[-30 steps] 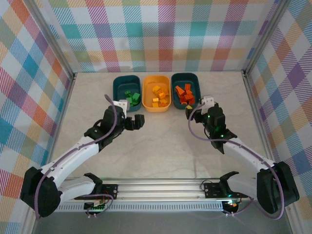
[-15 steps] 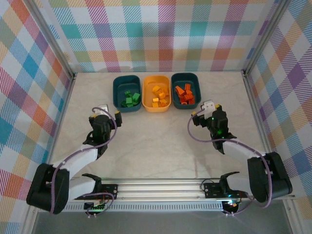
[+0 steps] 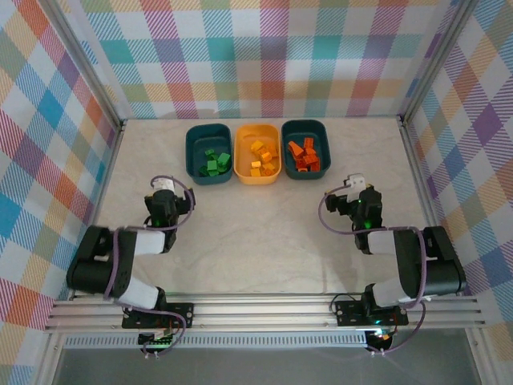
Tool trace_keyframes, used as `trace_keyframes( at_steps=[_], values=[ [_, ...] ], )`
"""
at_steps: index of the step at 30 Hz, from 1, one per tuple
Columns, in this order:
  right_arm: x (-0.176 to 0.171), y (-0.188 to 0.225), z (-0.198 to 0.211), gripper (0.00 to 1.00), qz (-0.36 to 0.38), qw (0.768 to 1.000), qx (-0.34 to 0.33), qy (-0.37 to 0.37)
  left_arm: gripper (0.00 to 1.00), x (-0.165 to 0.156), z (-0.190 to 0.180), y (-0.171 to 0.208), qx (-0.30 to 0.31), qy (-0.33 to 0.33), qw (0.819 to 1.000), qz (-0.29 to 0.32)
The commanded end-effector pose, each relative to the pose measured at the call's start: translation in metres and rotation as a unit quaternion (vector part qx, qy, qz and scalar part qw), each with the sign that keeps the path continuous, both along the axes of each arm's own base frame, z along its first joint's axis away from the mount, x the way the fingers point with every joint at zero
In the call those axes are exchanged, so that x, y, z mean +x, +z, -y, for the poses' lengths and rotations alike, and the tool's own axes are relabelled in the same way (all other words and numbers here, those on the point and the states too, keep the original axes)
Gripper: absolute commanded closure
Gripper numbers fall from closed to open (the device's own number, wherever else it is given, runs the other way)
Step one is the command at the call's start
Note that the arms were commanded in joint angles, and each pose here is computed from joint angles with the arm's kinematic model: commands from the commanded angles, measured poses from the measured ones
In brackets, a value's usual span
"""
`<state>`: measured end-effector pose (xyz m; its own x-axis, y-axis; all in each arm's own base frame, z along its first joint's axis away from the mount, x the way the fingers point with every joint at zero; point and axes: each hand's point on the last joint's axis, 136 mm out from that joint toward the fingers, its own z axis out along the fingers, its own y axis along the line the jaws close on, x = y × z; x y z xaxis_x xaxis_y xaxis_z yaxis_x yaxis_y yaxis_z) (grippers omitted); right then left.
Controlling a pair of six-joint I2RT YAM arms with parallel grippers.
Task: Sort the legos into containers by color
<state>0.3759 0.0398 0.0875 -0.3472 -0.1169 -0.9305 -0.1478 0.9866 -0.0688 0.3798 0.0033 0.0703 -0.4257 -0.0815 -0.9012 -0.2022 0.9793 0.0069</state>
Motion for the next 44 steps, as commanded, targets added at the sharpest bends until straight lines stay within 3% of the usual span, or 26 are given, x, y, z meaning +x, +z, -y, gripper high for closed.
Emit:
trace_keyframes(
  at_steps=[1, 5, 44],
  values=[
    [0.013, 0.011, 0.007, 0.00, 0.033, 0.998, 0.040, -0.020, 0.00, 0.013, -0.003, 0.010, -0.003, -0.006, 1.000, 0.027],
    [0.022, 0.004, 0.020, 0.00, -0.014, 0.997, 0.073, -0.037, 0.00, 0.014, -0.002, 0.011, -0.006, -0.009, 1.000, 0.028],
    [0.022, 0.004, 0.020, 0.00, -0.011, 0.997, 0.070, -0.036, 0.00, 0.015, 0.000, 0.012, -0.006, -0.013, 0.999, 0.029]
  ],
)
